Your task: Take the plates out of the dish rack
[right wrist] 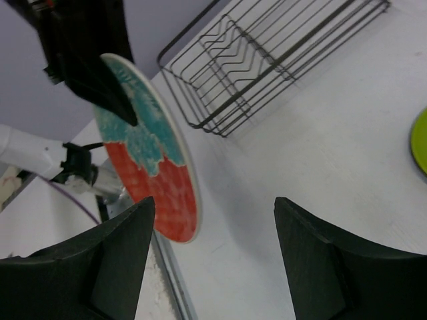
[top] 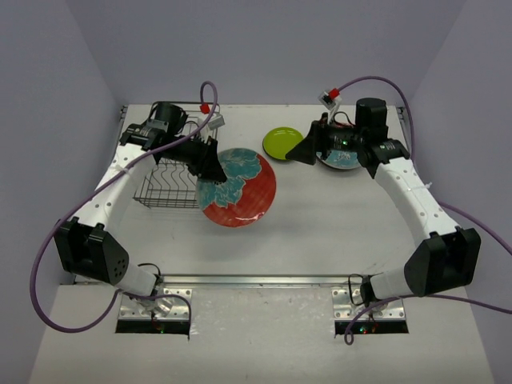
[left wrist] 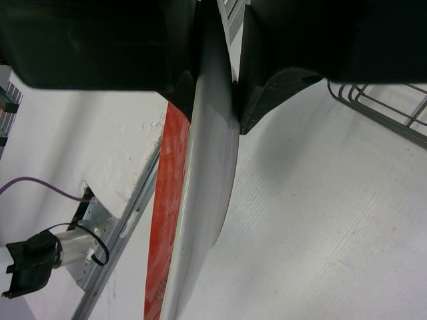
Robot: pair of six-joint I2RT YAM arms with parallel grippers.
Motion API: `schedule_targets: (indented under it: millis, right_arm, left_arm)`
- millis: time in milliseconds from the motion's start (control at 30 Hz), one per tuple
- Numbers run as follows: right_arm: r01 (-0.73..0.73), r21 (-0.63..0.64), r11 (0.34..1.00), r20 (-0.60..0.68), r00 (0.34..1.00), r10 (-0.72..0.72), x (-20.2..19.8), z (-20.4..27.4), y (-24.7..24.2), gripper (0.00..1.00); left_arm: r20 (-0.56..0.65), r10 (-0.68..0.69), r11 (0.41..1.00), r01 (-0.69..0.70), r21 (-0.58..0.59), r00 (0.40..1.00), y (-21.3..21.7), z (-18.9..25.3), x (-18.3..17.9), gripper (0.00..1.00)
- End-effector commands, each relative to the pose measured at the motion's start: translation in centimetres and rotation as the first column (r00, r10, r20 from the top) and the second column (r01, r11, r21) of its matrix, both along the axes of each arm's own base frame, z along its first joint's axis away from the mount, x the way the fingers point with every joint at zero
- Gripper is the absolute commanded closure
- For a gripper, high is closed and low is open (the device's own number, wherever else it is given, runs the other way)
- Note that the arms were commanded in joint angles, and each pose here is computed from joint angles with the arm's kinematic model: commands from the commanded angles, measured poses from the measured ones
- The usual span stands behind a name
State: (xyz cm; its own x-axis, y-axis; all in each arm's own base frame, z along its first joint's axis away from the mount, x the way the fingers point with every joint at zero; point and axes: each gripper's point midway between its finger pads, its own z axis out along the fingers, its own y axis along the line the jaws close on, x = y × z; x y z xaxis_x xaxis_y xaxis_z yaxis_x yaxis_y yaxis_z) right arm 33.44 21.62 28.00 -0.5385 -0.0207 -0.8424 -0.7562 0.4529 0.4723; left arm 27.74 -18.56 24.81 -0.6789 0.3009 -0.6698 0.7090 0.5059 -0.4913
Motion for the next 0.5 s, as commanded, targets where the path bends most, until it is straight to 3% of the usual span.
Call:
schedule_targets:
  millis: [0,200,467]
  right_arm:
    - [-0.247,0.098,0.964,0.004,0.969,0.248,-4.3,1.3,2.7,0.25]
    - [-0.327,-0.002,0.945,0.001,0.945,0.327,-6.8,-1.5,6.3,0.23]
    - [-0.289,-0.039,0.956,-0.045,0.957,0.288,-4.7,-3.2,7.6,0.23]
  left_arm:
    - [0.168,-0.080,0.985,0.104,-0.138,0.983,-1.7,5.3,-0.7,1.00]
    - [0.154,-0.124,0.976,0.149,-0.160,0.980,-2.1,5.3,-0.9,1.00]
    - [0.161,-0.167,0.963,0.196,-0.187,0.973,-2.3,6.0,-1.6,1.00]
